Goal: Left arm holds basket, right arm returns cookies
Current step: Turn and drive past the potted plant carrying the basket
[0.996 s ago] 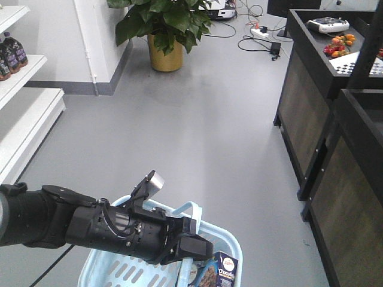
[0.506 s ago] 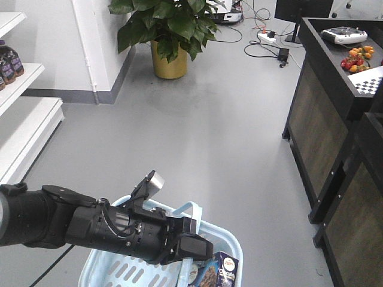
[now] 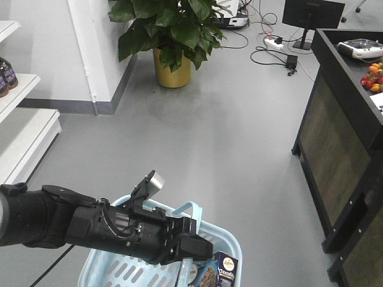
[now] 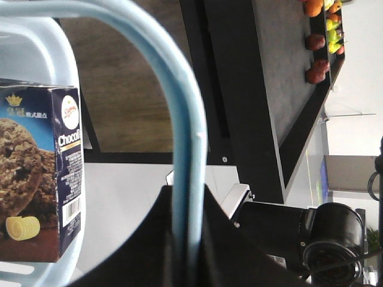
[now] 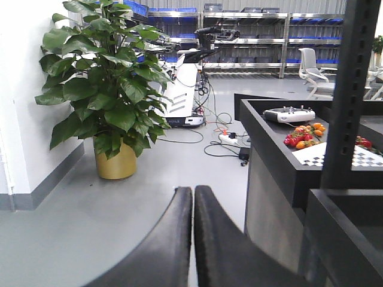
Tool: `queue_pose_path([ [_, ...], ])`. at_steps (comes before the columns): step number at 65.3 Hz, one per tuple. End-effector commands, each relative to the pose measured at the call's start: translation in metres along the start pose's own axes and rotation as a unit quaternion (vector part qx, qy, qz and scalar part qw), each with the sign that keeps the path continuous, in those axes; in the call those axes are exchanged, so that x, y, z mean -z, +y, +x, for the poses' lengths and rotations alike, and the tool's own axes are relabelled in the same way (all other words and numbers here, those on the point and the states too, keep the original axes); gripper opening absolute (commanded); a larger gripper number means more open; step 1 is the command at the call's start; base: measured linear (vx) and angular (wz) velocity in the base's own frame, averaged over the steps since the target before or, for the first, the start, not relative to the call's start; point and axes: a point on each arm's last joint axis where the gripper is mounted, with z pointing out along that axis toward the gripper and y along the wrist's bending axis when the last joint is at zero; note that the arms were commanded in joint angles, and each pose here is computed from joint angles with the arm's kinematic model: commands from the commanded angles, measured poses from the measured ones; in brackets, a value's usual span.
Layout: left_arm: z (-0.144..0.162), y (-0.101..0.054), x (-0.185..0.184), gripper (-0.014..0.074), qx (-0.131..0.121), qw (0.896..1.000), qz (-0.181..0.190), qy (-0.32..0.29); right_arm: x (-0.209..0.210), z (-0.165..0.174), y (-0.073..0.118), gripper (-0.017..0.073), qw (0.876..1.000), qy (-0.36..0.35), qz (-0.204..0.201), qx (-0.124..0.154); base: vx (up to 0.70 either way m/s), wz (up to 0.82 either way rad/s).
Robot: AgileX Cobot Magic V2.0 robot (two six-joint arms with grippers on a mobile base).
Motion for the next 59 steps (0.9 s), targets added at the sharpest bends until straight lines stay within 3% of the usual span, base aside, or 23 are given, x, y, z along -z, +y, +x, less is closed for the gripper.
queue_pose_path([
  [1,-0.0042,-0.0251,0.0077,-0.0006,-0.013,0.998,0.058,-0.013,0.0011,-0.0074,-0.0006,-0.0008,0.999,-0.042,0.005,0.007,0.28,0.04],
  [59,-0.0042,-0.0251,0.0077,-0.0006,-0.013,0.998,0.058,-0.013,0.0011,-0.0075,-0.0006,-0.0008,0.999,-0.042,0.005,0.007,0.29,0.07],
])
